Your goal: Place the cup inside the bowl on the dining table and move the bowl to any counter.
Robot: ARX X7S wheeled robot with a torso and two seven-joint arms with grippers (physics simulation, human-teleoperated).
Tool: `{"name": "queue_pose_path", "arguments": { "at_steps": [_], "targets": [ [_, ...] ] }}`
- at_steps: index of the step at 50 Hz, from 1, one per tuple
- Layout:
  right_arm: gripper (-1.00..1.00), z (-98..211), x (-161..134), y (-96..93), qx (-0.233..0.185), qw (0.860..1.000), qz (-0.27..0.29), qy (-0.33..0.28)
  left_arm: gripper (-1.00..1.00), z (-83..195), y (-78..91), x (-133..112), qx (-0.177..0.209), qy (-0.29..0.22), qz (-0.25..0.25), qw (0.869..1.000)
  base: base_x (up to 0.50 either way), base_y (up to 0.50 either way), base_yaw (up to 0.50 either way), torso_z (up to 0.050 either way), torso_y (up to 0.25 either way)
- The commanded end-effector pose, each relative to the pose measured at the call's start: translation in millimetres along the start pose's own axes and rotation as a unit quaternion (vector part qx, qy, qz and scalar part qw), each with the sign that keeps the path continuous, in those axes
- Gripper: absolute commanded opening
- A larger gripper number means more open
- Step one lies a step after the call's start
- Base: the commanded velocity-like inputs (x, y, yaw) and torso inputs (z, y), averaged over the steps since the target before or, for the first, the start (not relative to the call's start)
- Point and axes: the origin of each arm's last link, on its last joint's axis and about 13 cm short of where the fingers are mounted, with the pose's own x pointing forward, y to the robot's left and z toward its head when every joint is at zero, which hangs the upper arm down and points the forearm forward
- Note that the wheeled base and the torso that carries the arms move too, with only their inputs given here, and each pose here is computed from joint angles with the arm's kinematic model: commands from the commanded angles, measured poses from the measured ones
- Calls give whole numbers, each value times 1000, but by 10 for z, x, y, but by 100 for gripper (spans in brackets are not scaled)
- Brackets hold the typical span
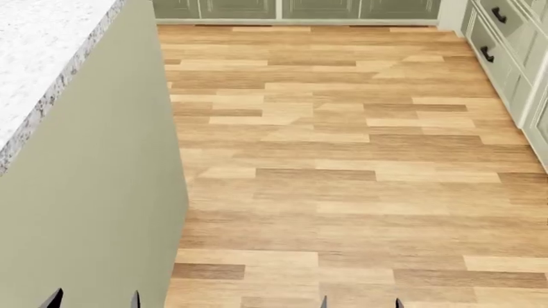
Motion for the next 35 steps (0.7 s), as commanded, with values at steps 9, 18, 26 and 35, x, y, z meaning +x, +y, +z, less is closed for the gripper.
{"name": "queue_pose_path", "arguments": {
  "at_steps": [9, 18, 26, 35],
  "targets": [
    [100, -3, -7, 1, -1, 1000, -2, 3, 100, -5, -3, -9, 0, 3, -2, 1000, -500, 0, 0, 0, 0],
    [100, -6, -4, 4, -1, 1000, 0, 5, 100, -2, -8, -6, 1, 4, -1, 1000, -500, 0, 0, 0, 0],
    [100, -6, -3, 6, -2, 1000, 1, 5, 100, -7, 8, -11, 1, 4, -2, 1000, -500, 0, 0, 0, 0],
    [100, -3, -1, 10, -2, 1000, 4, 3, 100, -4, 6, -10, -5, 6, 0, 1000, -500, 0, 0, 0, 0]
  ]
}}
